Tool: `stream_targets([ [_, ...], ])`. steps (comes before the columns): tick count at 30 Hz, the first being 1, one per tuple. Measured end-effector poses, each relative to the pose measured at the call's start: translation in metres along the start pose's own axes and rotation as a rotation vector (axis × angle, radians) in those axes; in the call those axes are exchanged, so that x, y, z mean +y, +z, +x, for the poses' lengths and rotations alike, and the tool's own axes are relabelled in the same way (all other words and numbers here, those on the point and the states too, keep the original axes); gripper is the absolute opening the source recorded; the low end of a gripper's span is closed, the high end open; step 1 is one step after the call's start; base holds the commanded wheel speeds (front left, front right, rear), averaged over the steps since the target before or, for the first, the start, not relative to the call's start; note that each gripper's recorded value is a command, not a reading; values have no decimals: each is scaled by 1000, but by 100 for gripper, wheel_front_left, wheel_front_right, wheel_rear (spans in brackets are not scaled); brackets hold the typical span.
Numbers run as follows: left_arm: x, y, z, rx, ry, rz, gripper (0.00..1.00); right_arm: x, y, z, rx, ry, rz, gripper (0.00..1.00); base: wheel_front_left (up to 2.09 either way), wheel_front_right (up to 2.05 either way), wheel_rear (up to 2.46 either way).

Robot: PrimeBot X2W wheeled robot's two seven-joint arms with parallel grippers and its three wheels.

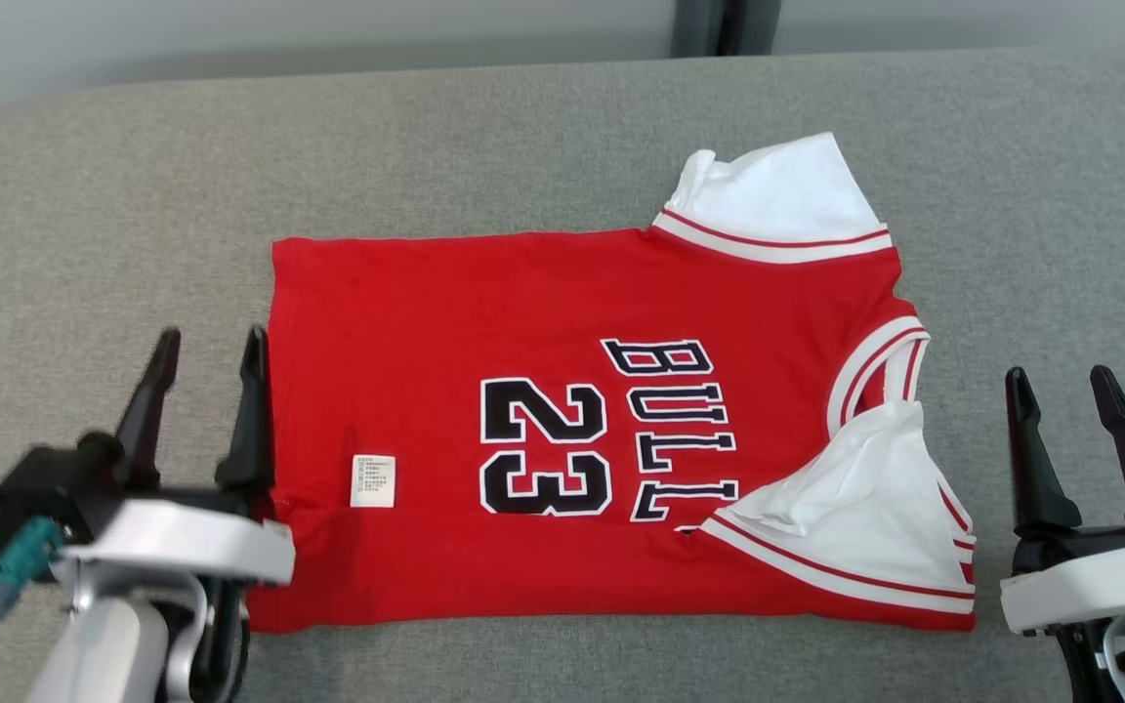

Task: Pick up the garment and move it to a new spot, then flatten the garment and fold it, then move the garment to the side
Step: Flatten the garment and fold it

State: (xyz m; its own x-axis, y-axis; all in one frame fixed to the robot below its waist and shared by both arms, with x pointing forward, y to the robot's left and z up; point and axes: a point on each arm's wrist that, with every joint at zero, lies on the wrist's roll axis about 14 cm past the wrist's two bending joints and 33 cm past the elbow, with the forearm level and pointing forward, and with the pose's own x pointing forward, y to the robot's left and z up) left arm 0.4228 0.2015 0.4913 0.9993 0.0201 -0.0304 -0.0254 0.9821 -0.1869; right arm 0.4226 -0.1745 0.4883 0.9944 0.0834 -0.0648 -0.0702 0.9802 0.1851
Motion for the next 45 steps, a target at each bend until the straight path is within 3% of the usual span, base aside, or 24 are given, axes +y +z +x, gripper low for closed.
stream_targets([
  [7, -6, 1, 65, 48, -81, -19, 100, 3, -9, 15, 10, 13, 15, 100, 0, 0, 0],
  [18, 18, -113, 114, 515, -82, -80, 100, -26, -48, 19, 73, -71, 59, 100, 0, 0, 0],
  [24, 25, -139, 124, 608, -74, -91, 100, -38, -60, 18, 91, -104, 58, 100, 0, 0, 0],
  [25, 26, -139, 127, 606, -73, -93, 89, -39, -59, 19, 88, -108, 57, 100, 0, 0, 0],
  [26, 26, -141, 128, 608, -71, -93, 54, -40, -59, 20, 86, -110, 59, 100, 0, 0, 0],
  [27, 27, -142, 128, 614, -69, -98, 7, -40, -57, 22, 78, -110, 71, 100, 0, 0, 0],
  [28, 28, -143, 128, 616, -66, -101, 0, -40, -54, 25, 63, -111, 90, 100, 0, 0, 0],
  [33, 27, -142, 125, 618, -69, -107, 0, -44, -31, 46, -17, -108, 111, 100, 0, 0, 0],
  [38, 19, -136, 121, 596, -98, -88, 0, -53, 18, 95, -104, -52, 57, 100, 0, 0, 0],
  [45, 3, -123, 118, 567, -146, -78, 0, -36, 44, 164, -27, 59, 20, 100, 0, 0, 0],
])
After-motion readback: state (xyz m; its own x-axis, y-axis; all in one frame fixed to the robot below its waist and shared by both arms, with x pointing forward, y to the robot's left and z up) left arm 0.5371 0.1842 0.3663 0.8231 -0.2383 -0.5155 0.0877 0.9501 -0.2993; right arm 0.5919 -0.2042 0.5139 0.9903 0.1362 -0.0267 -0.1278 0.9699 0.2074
